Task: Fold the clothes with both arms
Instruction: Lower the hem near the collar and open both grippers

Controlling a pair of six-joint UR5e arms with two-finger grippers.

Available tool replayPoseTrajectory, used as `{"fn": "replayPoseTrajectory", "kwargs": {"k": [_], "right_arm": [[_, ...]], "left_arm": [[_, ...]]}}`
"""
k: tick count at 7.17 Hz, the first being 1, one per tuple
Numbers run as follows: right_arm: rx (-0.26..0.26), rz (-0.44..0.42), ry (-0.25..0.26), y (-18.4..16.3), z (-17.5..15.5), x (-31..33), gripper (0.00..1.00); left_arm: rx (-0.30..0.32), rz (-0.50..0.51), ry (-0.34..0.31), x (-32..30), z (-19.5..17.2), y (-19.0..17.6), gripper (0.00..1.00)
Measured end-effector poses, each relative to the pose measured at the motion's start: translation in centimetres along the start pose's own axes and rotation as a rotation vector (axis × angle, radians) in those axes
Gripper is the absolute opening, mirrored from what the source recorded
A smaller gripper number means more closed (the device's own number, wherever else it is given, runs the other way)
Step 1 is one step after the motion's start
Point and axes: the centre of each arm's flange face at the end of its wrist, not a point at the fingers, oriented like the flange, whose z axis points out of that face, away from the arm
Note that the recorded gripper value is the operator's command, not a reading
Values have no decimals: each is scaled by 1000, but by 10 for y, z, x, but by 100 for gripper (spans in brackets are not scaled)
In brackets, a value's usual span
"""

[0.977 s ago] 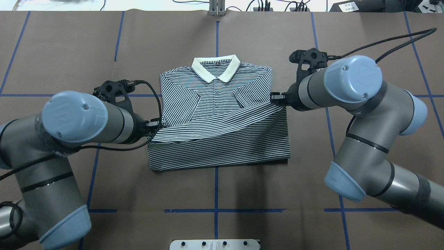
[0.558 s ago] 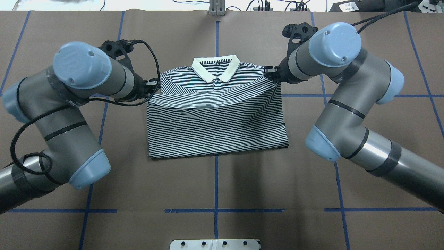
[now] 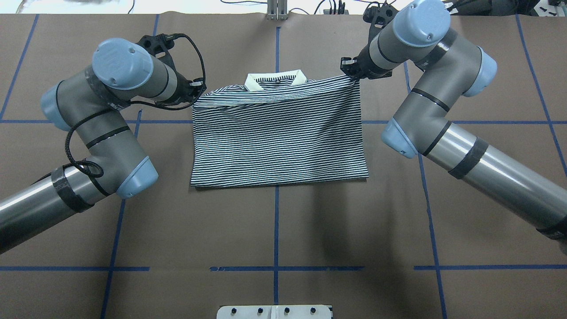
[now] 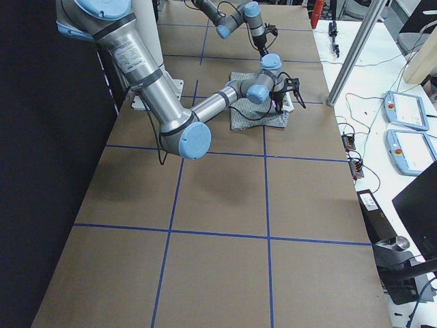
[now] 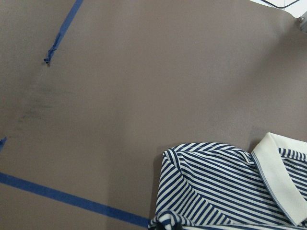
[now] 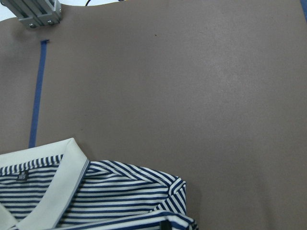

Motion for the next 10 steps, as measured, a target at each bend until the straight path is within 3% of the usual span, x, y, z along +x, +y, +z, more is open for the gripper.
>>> {"fn": "replayPoseTrajectory", "kwargs": {"k": [3, 7, 8, 9, 10], "right_arm": [[-8, 7, 20, -16, 32, -1, 0], [-9, 7, 22, -19, 36, -6, 0], [-7, 3, 13, -18, 36, -7, 30], [0, -3, -4, -17, 35, -8, 99], [4, -8, -15, -15, 36, -7, 100]], "left_arm": [[10, -11, -8, -5, 22, -13, 0], [25, -23, 5, 7, 43, -31, 0], [26, -22, 14, 14, 40, -31, 9], [27, -19, 24, 20, 37, -31, 71], [27, -15, 27, 23, 36, -31, 100]]}}
